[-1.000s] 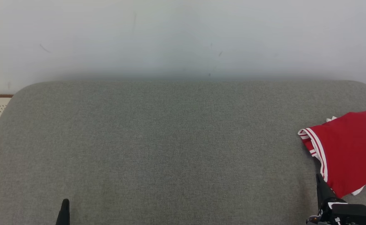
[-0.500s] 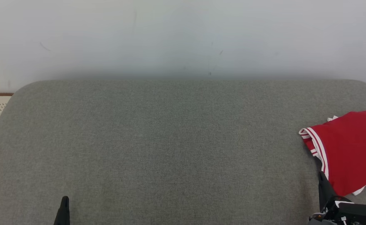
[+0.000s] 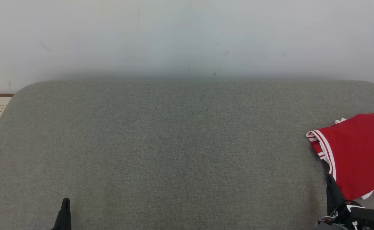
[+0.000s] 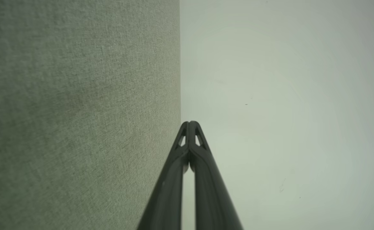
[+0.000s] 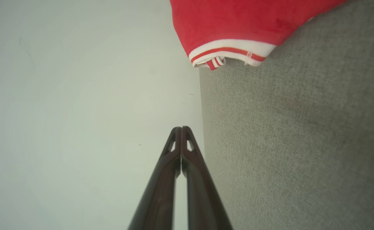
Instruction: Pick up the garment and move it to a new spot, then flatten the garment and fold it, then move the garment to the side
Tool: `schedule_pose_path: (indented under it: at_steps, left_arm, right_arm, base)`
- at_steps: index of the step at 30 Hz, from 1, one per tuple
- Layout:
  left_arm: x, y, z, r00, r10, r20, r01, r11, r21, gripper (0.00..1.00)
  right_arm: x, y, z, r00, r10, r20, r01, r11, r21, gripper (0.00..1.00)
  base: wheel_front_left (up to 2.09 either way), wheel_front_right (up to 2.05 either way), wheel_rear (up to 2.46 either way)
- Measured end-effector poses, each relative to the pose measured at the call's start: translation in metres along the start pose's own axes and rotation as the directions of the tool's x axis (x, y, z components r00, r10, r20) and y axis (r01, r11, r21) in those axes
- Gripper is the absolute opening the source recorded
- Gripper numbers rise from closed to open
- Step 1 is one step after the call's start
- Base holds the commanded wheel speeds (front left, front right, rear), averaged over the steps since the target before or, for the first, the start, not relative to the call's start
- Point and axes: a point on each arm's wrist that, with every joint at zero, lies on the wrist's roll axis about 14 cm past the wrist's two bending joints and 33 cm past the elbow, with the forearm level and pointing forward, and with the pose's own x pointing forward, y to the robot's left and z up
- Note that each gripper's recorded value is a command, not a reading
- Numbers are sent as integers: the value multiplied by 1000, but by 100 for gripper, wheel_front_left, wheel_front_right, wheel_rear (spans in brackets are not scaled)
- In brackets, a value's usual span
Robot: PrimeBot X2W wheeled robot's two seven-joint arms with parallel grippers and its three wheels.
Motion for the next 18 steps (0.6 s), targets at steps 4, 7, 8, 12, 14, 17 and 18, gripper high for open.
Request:
schedule_pose_path:
  at_steps: [4,7,8,12,14,17,18]
  left_arm:
    - [0,0,0,1000,0,0,0,1000,0,0]
    - [0,0,0,1000,-1,0,1,1000,0,0]
    - [0,0,0,1000,-1,0,1,1000,0,0]
    - [0,0,0,1000,-1,0,1,1000,0,0]
    - [0,0,0,1000,-1,0,1,1000,0,0]
    - [0,0,0,1000,-1,0,1,1000,0,0]
    - [0,0,0,1000,-1,0,1,1000,0,0]
  right_arm:
    - [0,0,0,1000,0,0,0,1000,0,0]
    - [0,0,0,1000,0,0,0,1000,0,0]
    - [0,0,0,1000,0,0,0,1000,0,0]
    - [0,0,0,1000,0,0,0,1000,0,0]
    - [0,0,0,1000,0,0,0,1000,0,0]
    - [0,0,0,1000,0,0,0,1000,0,0]
    - [0,0,0,1000,0,0,0,1000,0,0]
  base:
    - [0,0,0]
    - [0,0,0]
    - [0,0,0]
    - [0,0,0]
    - [0,0,0]
    - [0,0,0]
    - [0,0,0]
